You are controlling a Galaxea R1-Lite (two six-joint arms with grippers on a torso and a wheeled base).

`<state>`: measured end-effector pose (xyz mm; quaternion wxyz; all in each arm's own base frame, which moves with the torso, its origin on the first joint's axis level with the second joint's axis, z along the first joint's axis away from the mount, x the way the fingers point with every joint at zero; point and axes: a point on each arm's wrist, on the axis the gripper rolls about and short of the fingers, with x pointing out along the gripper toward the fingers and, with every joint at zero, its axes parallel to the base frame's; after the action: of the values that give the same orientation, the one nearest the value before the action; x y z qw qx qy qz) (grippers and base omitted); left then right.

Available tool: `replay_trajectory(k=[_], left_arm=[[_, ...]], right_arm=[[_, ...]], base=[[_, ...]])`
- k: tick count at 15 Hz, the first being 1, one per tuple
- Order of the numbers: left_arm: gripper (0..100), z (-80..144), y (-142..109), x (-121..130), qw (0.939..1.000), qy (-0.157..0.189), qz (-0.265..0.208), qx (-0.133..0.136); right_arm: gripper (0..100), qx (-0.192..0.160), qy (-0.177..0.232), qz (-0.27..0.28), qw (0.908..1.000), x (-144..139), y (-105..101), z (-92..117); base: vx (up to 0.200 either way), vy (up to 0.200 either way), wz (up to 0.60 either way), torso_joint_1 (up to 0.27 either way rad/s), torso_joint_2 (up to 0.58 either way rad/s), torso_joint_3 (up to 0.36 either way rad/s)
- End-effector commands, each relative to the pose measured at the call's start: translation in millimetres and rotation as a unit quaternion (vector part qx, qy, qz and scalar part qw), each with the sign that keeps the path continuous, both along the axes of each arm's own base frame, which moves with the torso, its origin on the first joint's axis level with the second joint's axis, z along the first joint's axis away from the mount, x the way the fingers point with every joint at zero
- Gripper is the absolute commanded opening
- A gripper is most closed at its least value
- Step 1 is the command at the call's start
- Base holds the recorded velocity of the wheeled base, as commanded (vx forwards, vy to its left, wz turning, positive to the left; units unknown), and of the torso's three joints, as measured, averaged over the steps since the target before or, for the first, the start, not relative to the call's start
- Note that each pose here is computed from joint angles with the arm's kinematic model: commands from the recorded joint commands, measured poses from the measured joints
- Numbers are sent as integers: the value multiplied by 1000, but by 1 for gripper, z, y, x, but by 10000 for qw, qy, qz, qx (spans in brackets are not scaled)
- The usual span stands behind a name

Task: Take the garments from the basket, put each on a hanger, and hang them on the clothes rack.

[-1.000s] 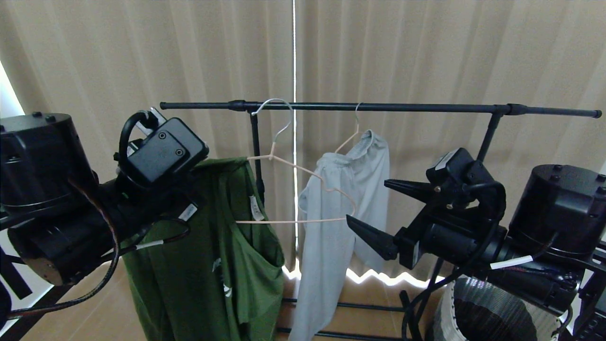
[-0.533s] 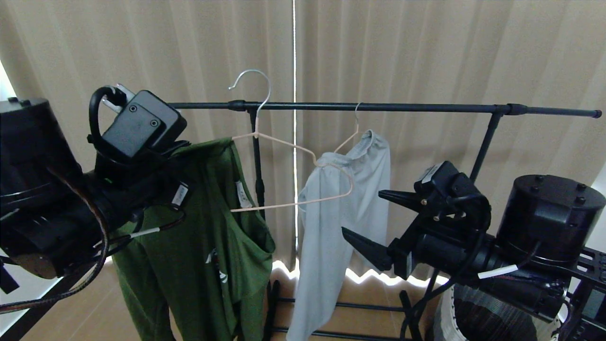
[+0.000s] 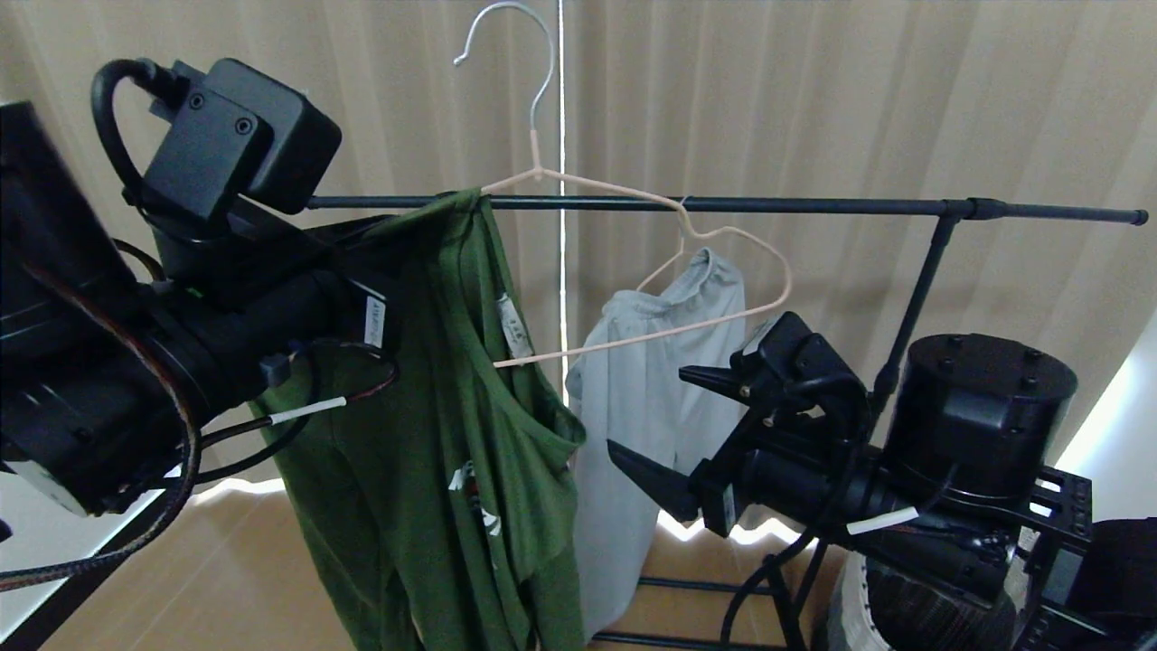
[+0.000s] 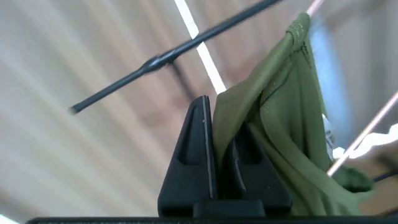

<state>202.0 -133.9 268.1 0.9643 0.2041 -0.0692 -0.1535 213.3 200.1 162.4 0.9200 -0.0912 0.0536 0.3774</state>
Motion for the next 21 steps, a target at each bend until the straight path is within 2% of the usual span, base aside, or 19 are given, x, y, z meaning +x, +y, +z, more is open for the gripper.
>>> replay_trajectory(k=[1, 5, 7, 11, 17, 21], left_arm=[[0, 4, -4, -5, 9999, -51, -129, -54], [0, 8, -7, -13, 9994, -120, -313, -103], [0, 10, -8, -12, 9993, -150, -313, -126], [0, 8, -9, -11, 9994, -119, -305, -104], [0, 8, -11, -13, 9992, -114, -361, -138], [0, 10, -9, -15, 9991, -142, -362, -168]], right_arm=[[100, -33, 46, -11, 10000, 7, 6, -4], [100, 132, -199, -260, 9994, 18, 12, -10], [100, 81, -152, -282, 9995, 17, 11, -15], [100, 126, -194, -221, 9995, 14, 12, -11], [100, 37, -90, 1, 10000, 13, 32, -24], [100, -15, -44, -30, 10000, 13, 31, -27]], base=[[0, 0, 0, 0, 0, 0], [0, 0, 0, 0, 0, 0], [0, 0, 0, 0, 0, 0], [0, 0, 0, 0, 0, 0], [0, 0, 0, 0, 0, 0], [0, 0, 0, 0, 0, 0]])
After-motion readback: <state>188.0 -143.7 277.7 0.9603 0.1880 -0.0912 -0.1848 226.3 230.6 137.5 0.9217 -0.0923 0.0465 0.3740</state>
